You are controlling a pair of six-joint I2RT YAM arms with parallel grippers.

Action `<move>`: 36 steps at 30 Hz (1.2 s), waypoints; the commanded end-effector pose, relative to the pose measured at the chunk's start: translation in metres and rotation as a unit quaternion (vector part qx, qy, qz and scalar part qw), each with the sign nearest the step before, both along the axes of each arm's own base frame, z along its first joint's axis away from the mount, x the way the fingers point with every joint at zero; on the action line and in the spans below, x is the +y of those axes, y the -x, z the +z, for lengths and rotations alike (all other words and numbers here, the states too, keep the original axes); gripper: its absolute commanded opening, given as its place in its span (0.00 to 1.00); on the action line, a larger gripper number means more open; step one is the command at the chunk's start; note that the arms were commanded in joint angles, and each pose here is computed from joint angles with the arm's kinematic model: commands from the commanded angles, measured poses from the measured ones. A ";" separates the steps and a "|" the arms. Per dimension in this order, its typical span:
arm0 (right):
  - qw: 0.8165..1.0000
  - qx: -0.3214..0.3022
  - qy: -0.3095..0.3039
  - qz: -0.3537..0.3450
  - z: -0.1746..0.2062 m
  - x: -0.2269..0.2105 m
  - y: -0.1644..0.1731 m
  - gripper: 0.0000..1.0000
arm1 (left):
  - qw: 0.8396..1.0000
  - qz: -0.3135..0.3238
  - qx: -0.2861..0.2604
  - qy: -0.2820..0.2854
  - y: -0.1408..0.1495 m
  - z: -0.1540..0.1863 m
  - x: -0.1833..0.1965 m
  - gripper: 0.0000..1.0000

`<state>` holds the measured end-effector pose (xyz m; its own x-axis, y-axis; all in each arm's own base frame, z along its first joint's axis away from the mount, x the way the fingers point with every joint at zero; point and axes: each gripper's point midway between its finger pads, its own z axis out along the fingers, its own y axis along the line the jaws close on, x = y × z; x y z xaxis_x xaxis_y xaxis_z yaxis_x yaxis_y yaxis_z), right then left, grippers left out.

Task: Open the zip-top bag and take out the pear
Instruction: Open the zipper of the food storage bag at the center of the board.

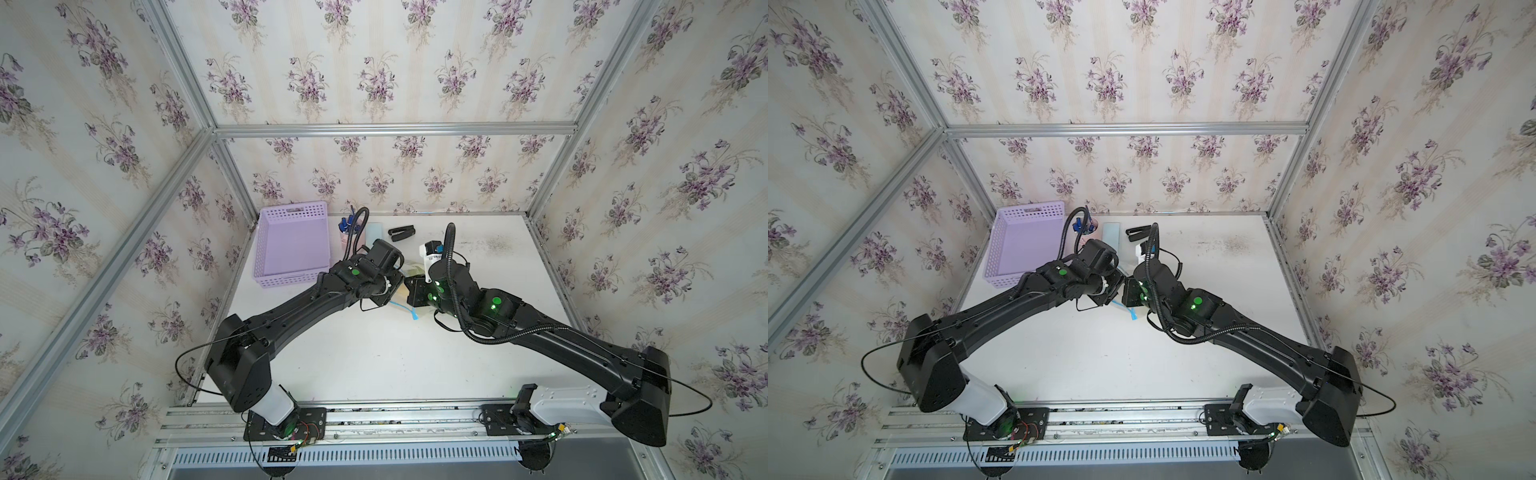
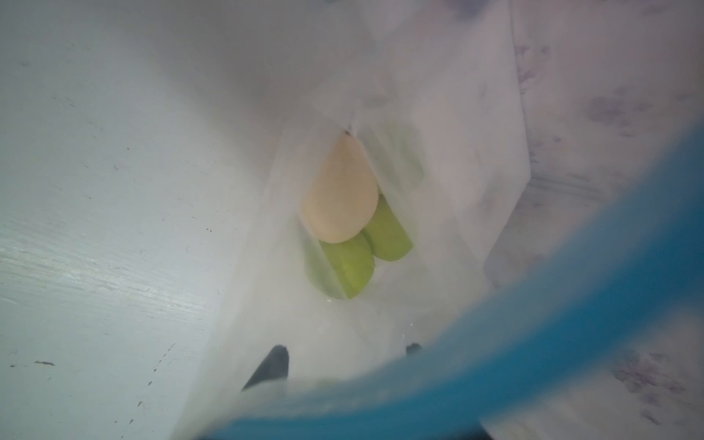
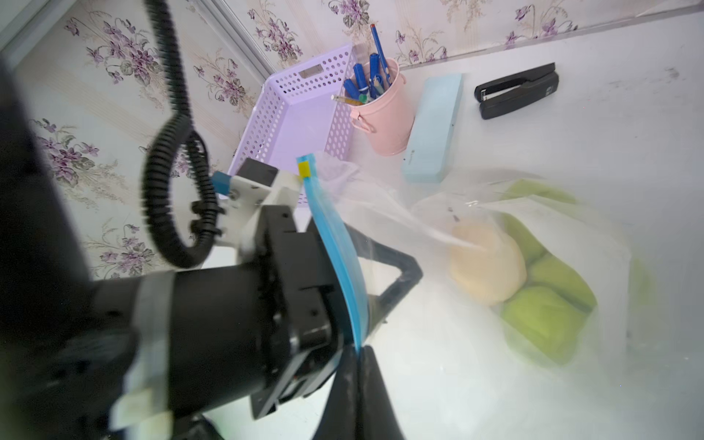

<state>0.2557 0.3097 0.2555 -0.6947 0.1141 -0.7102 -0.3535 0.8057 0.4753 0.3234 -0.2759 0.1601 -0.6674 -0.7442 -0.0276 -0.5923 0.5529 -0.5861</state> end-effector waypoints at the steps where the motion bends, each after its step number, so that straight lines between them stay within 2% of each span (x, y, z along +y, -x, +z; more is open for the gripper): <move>1: 0.999 0.008 -0.044 0.009 0.009 0.009 0.003 0.00 | 1.000 -0.003 -0.002 0.020 -0.007 -0.010 -0.013 0.65; 10: 0.997 0.051 -0.064 0.002 -0.007 -0.013 -0.007 0.00 | 1.000 -0.029 0.001 0.009 -0.030 -0.047 -0.035 0.85; 13: 0.996 0.065 -0.057 0.000 -0.015 -0.016 -0.009 0.00 | 0.999 -0.043 0.020 -0.020 -0.032 -0.056 -0.034 0.86; 17: 0.996 0.071 -0.062 0.001 -0.021 -0.015 -0.009 0.00 | 0.998 -0.044 0.037 -0.022 -0.038 -0.066 -0.036 0.87; 21: 0.995 0.073 -0.062 -0.005 -0.020 -0.021 -0.004 0.00 | 0.998 -0.049 0.039 -0.015 -0.035 -0.051 -0.028 0.87; 25: 0.995 0.076 -0.068 -0.004 -0.022 -0.028 0.001 0.00 | 0.999 -0.030 0.013 0.010 -0.030 -0.027 -0.016 0.87; 30: 0.992 0.090 -0.077 0.030 -0.020 -0.025 0.016 0.00 | 0.998 -0.055 0.017 0.033 -0.033 -0.019 -0.034 0.87; 36: 0.989 0.114 -0.067 0.068 -0.020 -0.016 0.023 0.00 | 0.998 -0.053 0.007 0.046 -0.029 0.003 -0.033 0.86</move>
